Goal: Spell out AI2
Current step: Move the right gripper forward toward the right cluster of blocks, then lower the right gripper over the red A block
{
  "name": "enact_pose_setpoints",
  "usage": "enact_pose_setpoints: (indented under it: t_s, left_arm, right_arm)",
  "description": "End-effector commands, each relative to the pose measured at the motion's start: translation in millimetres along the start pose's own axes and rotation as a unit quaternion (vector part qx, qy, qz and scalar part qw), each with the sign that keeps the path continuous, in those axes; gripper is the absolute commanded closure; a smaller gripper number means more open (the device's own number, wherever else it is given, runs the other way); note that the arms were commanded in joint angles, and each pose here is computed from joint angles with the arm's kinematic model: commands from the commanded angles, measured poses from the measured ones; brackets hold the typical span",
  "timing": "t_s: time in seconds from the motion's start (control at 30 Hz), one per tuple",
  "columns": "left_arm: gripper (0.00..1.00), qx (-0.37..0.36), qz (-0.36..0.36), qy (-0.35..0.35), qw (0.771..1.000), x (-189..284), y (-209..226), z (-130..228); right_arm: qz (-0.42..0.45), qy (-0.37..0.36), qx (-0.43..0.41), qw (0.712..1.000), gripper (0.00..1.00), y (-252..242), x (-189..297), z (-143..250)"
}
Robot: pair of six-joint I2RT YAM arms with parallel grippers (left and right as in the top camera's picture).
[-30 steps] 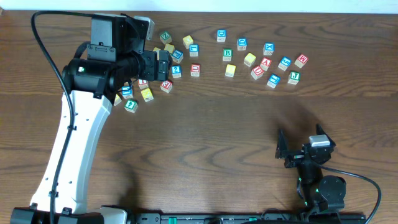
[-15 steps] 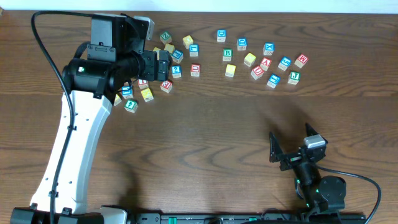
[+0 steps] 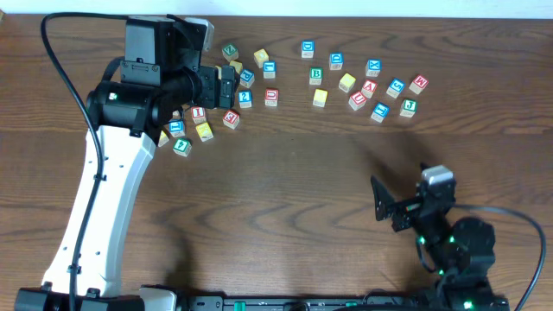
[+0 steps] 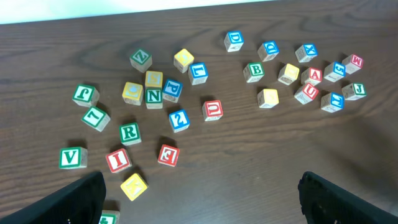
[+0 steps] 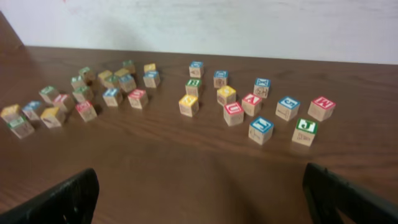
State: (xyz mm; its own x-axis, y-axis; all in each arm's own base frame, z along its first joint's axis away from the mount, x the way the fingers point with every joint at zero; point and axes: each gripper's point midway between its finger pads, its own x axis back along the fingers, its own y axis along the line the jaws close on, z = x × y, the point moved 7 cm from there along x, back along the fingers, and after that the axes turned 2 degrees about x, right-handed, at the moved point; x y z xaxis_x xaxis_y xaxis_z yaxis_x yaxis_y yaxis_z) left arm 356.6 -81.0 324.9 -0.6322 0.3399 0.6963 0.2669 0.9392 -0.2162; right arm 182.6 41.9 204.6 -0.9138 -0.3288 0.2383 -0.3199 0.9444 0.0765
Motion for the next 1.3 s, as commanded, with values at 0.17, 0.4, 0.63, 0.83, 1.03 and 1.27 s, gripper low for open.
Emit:
enact_pose_setpoints:
  t_s: [0.17,0.4,0.63,0.83,1.03,1.27]
  left_arm:
    - [0.02,-0.01,0.004,-0.011,1.0,6,-2,-6]
    - [0.02,-0.01,0.004,-0.011,1.0,6,-2,-6]
    - [0.02,-0.011,0.003,-0.011,1.0,6,-2,-7]
    - [0.03,-0.011,-0.013,-0.014,1.0,6,1,-7]
    - [0.02,-0.009,-0.013,-0.012,1.0,6,1,-6]
    - [0.02,0.015,-0.009,-0.045,0.999,6,0,-18]
  right_arm:
    - [-0.047,0.066,-0.025,0.996,0.01,7,-16,-55]
    - [-0.079,0.137,-0.04,0.987,0.01,12,-27,-74]
    - [-0.078,0.187,-0.057,0.978,0.01,10,-36,-84]
    - [-0.082,0.212,-0.065,0.972,0.01,6,-55,-99]
    - [-0.109,0.26,-0.063,0.957,0.01,3,-91,-110]
    - [-0.113,0.295,-0.061,0.947,0.01,-6,-130,-123]
